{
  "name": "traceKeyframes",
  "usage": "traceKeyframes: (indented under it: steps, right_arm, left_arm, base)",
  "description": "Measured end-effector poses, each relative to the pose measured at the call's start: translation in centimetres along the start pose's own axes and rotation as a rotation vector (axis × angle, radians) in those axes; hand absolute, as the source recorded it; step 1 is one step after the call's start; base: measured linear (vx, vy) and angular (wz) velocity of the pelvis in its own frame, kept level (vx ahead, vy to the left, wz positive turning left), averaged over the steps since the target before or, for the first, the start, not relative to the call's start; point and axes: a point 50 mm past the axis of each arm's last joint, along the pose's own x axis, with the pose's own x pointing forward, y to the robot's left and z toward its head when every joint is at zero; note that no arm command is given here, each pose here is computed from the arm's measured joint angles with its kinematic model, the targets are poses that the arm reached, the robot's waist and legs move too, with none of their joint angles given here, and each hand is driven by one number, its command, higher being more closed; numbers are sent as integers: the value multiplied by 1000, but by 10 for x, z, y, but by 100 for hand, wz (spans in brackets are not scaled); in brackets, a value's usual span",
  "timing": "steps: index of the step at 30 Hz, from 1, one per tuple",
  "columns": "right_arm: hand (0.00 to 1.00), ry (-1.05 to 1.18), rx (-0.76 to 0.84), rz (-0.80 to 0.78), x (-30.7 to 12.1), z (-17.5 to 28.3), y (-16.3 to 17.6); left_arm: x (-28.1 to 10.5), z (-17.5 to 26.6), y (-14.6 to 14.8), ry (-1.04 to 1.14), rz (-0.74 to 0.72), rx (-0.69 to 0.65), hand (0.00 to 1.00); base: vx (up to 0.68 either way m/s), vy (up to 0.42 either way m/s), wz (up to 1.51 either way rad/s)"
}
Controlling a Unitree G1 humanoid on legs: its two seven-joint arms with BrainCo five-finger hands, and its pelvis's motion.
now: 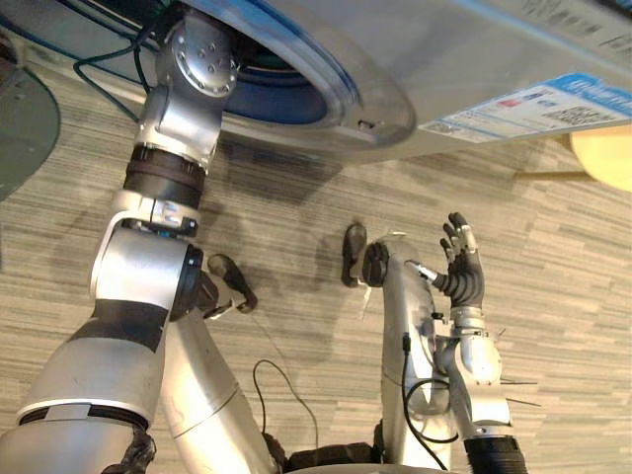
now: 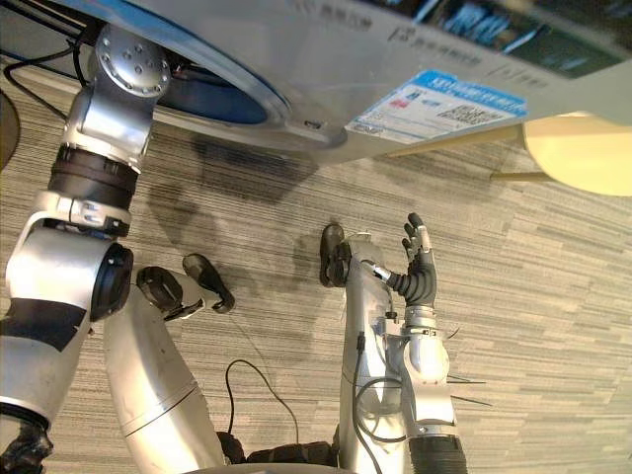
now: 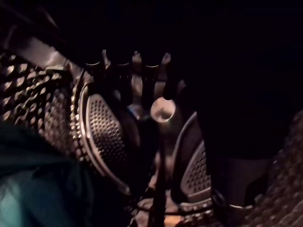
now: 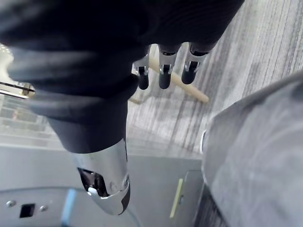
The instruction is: Pick up the laundry basket with both hands and put the clothes into the washing machine.
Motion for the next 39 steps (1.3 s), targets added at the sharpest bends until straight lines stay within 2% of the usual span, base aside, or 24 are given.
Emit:
traceKeyframes:
  steps: [2,4,5,6,7,9,12,16,18,22,25,31,35,39]
  right_arm:
    - [0,5,-14,-8,-1,-1,0]
    - [0,48,-38,-33,-6,-10,-4]
    - [0,65,-45,-37,-8,-13,-5]
    - [0,104,-69,-40,-13,-20,-8]
    - [0,128,-77,-41,-15,-24,-9]
    - [0,251,-105,-42,-29,-46,-14]
    - [0,411,-134,-51,-55,-72,-22]
    - [0,578,-170,-31,-79,-100,-27]
    - [0,718,-216,-5,-98,-123,-37]
    - [0,882,-277,5,-116,-145,-54]
    - [0,972,-279,-66,-133,-153,-72]
    - [0,1028,-233,-111,-143,-158,-72]
    - [0,1017,-215,-127,-135,-158,-70]
    - [0,996,-195,-143,-124,-158,-63]
  left_arm:
    - [-33,-24,-10,96,-13,-71,0]
    - [-96,-57,-34,284,-69,-163,0]
    - [-114,-63,-40,332,-87,-183,0]
    - [-152,-74,-53,440,-123,-226,0]
    - [-172,-79,-58,499,-142,-245,0]
    - [-253,-90,-72,725,-244,-301,0]
    - [-330,-90,-73,942,-337,-346,0]
    - [-404,-96,-68,1181,-459,-323,0]
    - [-451,-98,-65,1368,-535,-301,0]
    - [-492,-92,-62,1536,-604,-304,0]
    - [-509,-86,-61,1607,-649,-305,0]
    - [-502,-98,-56,1590,-661,-264,0]
    - [-498,-104,-53,1577,-665,-241,0]
    - [-499,-103,-56,1561,-736,-214,0]
  base:
    - [51,-105,18]
    - [72,-96,10]
    - [114,-90,16]
    - [116,-67,15]
    - [174,-70,19]
    - [263,-48,21]
    - [293,-38,12]
    - [212,-19,4]
    - [175,-2,-1]
    - [100,8,-37]
    - [61,91,-79]
    - [-76,110,-105]
    - [-163,-23,-151]
    - [-94,-45,-194]
